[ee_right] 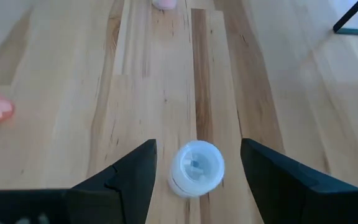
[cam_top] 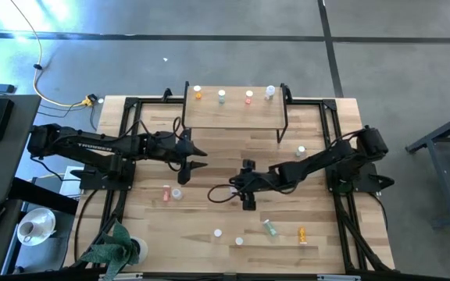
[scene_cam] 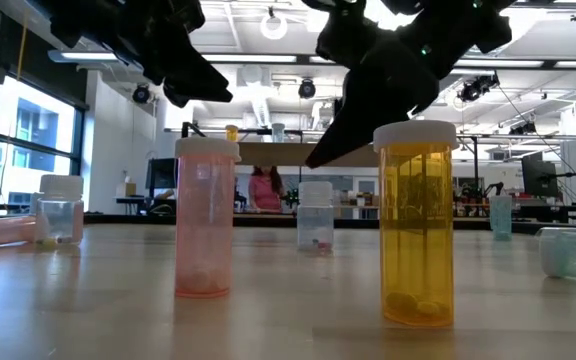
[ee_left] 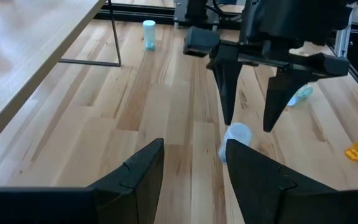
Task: Pick and place medicine bottles onto shelf by color
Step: Put the right white pill bottle on the shelf
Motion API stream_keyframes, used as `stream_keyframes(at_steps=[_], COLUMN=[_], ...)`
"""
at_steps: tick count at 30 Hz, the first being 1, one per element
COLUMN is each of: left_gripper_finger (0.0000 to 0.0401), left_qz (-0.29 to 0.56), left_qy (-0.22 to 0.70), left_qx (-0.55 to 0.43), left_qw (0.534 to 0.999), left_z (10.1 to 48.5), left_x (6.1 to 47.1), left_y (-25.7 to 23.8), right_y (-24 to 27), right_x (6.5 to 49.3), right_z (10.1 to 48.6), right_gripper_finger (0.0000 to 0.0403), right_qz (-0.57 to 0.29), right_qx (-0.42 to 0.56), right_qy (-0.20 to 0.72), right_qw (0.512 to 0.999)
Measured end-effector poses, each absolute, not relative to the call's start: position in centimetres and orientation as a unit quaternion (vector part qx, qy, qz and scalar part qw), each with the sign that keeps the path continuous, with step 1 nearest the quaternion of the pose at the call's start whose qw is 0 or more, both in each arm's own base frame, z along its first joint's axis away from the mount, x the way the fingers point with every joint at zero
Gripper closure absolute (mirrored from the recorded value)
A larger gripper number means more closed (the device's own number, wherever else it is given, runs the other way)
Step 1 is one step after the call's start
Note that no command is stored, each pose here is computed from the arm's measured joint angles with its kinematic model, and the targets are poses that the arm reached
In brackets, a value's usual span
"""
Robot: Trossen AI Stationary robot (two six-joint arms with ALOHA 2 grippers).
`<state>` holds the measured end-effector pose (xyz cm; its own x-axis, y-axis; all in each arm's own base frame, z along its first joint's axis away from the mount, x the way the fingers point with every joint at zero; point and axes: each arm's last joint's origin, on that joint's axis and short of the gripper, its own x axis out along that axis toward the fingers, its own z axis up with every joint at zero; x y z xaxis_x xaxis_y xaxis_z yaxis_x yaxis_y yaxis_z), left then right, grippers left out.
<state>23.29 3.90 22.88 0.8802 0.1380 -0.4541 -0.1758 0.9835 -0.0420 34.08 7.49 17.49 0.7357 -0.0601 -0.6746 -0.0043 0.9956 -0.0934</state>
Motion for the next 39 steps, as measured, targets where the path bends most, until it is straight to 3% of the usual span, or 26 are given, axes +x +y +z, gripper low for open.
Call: stream_keyframes(at_steps=[18, 31, 39], left_gripper_finger=[0.0239, 0.0239, 0.0239], left_qz=[0.081, 0.081, 0.081], left_qy=[0.231, 0.232, 0.235], left_qx=[-0.041, -0.041, -0.041], left_qw=[0.969, 0.968, 0.968], left_z=[22.9, 22.9, 22.8], left_x=[23.3, 23.3, 23.3], left_y=[3.9, 3.9, 3.9], right_y=[7.6, 7.6, 7.4], right_x=[34.7, 34.6, 34.2], right_z=[15.3, 15.2, 17.1], right_gripper_finger=[0.0180, 0.0278, 0.0283], right_qz=[-0.022, -0.020, -0.011], right_qx=[-0.038, -0.040, -0.063], right_qy=[0.379, 0.386, 0.367], right_qw=[0.924, 0.921, 0.928])
